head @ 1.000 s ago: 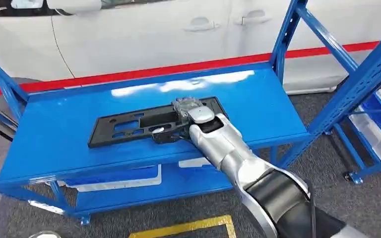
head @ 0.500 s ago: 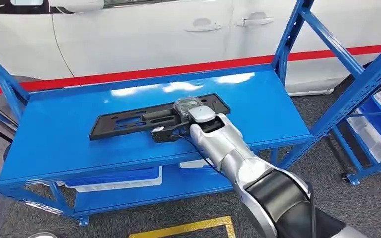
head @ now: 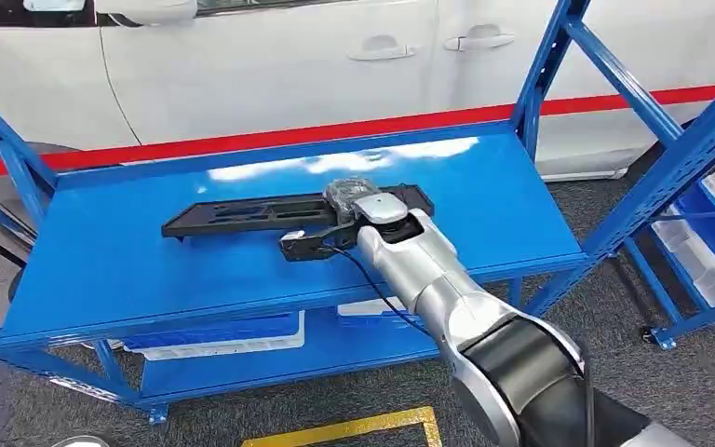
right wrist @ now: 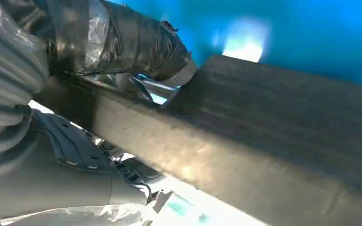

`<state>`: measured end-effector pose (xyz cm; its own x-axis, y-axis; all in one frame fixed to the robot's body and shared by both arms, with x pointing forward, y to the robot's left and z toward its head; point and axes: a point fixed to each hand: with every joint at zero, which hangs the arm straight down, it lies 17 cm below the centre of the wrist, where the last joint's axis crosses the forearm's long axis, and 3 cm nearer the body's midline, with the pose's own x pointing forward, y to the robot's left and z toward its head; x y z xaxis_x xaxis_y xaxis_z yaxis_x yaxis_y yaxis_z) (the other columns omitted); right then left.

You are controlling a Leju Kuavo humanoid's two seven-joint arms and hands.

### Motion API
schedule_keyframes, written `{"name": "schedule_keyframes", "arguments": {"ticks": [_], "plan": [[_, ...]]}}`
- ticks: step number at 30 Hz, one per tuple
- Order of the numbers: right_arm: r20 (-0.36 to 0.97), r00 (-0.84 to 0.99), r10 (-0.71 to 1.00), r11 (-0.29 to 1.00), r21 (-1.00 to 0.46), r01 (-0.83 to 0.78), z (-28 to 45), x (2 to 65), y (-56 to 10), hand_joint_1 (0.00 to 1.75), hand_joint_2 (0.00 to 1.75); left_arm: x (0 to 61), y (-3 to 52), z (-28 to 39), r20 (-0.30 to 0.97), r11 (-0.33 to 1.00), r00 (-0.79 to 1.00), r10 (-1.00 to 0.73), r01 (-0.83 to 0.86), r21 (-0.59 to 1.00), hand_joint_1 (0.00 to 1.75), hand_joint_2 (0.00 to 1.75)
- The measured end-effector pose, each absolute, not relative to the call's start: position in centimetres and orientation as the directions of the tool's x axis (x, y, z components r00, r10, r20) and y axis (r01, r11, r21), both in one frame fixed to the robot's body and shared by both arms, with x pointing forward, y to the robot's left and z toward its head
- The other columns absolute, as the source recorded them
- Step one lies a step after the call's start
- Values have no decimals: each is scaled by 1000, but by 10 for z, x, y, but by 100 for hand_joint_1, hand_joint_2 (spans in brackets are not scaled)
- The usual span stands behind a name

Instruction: Take the parts from the cabinet and place them on the table.

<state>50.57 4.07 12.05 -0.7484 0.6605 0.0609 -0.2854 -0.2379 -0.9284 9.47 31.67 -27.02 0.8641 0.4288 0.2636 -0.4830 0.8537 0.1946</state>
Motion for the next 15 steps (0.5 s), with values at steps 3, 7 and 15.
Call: {"name": "schedule_keyframes", "arguments": {"ticks": [3,7,15], "plan": [[-3,-725,689,-162,-975,-150,167,520,51,175,175,91,320,-270,262,834,852,453,-509,212,0,0],[-58,-701,710,-58,-998,24,253,534,52,175,175,85,313,-271,252,831,851,461,-514,214,0,0],[-109,-683,722,79,-968,237,385,537,32,175,175,88,308,-270,272,828,839,471,-526,191,0,175]]}}
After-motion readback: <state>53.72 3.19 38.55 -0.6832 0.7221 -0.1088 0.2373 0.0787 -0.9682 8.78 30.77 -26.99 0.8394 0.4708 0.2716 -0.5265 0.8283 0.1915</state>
